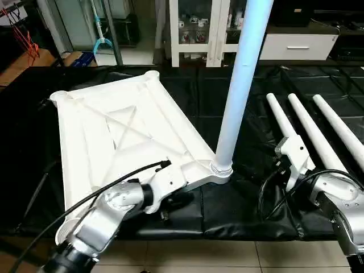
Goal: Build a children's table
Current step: Rotate leg to tighten
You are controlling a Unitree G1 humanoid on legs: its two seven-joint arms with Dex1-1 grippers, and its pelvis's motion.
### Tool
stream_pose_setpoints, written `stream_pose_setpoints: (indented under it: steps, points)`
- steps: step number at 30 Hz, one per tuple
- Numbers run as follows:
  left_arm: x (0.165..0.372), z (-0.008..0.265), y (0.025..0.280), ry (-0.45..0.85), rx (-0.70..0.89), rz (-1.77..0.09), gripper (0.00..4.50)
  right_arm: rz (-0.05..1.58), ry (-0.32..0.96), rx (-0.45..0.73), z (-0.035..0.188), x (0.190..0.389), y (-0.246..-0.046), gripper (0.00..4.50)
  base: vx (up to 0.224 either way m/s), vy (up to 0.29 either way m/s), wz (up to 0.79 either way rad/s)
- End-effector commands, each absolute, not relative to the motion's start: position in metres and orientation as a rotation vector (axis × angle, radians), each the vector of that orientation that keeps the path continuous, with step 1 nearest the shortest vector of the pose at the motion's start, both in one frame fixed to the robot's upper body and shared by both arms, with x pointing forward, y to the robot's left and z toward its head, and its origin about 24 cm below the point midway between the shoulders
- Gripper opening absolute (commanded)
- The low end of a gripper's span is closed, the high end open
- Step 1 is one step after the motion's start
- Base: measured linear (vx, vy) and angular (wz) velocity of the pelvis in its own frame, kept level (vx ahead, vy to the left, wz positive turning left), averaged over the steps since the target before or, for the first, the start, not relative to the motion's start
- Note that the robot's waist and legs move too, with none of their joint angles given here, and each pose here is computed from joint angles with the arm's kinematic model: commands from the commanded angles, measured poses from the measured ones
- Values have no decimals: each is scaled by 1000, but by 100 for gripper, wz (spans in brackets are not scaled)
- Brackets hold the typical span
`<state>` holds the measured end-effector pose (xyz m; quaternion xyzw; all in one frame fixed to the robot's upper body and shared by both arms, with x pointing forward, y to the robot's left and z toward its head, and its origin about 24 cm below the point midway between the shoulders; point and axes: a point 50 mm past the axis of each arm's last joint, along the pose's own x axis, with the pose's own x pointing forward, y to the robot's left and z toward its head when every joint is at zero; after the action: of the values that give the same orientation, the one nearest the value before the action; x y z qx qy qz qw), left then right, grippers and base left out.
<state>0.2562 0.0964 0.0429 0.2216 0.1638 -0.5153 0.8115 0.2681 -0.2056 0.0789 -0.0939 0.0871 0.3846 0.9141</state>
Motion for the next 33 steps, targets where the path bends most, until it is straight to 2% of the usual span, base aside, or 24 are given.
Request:
stream_pose_setpoints:
  steps: [1,13,14,16,18,21,30,33]
  points:
    - [254,38,91,373,473,-1121,131,818,155,-201,86,271,-204,448,0,0,0]
    - [258,30,93,417,497,-1085,131,843,151,-205,89,274,-201,448,0,0,0]
    - [257,29,93,421,497,-1087,115,853,152,-205,89,275,-200,448,0,0,0]
    - [257,29,94,425,498,-1089,115,883,165,-201,89,275,-199,448,0,0,0]
    - [257,29,94,429,496,-1093,86,918,187,-202,88,275,-198,448,0,0,0]
    - [256,28,93,435,488,-1118,75,968,217,-212,86,278,-198,448,0,0,0]
    - [252,28,89,435,482,-1148,4,969,213,-225,82,291,-193,448,0,0,0]
    - [252,28,89,436,485,-1146,4,994,209,-228,82,297,-189,448,0,0,0]
